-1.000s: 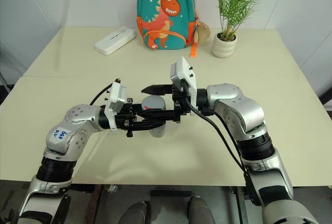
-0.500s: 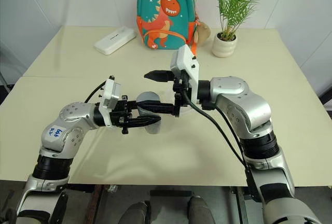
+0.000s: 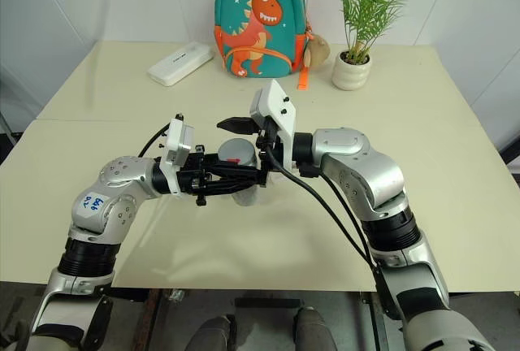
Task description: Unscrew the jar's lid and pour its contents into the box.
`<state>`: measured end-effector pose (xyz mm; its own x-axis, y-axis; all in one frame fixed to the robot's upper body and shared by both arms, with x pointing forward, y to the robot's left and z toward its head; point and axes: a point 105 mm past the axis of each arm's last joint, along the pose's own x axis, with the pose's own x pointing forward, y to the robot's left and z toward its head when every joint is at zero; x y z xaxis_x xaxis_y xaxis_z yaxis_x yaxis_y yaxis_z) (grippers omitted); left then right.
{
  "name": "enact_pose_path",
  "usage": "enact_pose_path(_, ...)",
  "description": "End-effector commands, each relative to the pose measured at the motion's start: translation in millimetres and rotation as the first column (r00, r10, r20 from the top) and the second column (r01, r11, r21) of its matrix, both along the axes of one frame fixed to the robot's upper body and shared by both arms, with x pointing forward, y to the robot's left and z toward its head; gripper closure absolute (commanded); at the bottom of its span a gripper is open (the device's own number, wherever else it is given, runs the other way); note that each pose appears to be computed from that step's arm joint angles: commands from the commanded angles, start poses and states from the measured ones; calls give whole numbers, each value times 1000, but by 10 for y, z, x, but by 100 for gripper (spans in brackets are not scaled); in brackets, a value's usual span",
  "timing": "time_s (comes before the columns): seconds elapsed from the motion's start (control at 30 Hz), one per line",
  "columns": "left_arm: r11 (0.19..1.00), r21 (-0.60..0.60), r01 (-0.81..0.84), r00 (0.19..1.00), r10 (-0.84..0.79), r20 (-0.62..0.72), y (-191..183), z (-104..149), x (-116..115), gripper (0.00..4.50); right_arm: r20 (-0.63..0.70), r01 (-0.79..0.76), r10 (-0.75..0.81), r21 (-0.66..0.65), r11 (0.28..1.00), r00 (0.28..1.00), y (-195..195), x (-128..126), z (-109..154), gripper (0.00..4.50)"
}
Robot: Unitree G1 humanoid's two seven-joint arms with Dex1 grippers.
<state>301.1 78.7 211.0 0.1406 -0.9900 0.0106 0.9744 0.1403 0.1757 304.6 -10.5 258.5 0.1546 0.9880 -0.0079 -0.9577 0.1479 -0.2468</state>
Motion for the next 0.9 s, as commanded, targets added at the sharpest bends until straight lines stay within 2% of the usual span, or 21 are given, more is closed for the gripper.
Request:
enact_pose_path(0.03, 999, 6, 44, 997, -44, 58, 10, 69, -87, 253, 58, 144, -147, 57, 988, 987, -398, 212, 215, 3)
enact_pose_path(0.27, 999, 11, 32, 998, -32, 47, 54, 42, -93, 253, 84, 242, -242, 18, 970, 967, -890, 307, 164, 3)
enact_pose_path(0.47, 1000, 20, 19, 999, -20, 29, 126, 12, -102, 253, 45, 186, -186, -1, 983, 982, -1080, 66, 115, 3)
enact_pose_path(0.6, 1000, 29, -2, 1000, 1, 29, 182, 7, -67, 253, 25, 94, -93, -46, 994, 995, -974, -114, 33, 3)
enact_pose_path(0.77, 999, 32, -2, 999, 1, 32, 163, 13, -33, 253, 48, 31, -34, 62, 998, 998, -600, -121, 223, 3)
enact_pose_path(0.9, 999, 32, 11, 999, -12, 31, 121, 8, -34, 253, 45, 28, -32, 75, 997, 998, -329, -74, 245, 3)
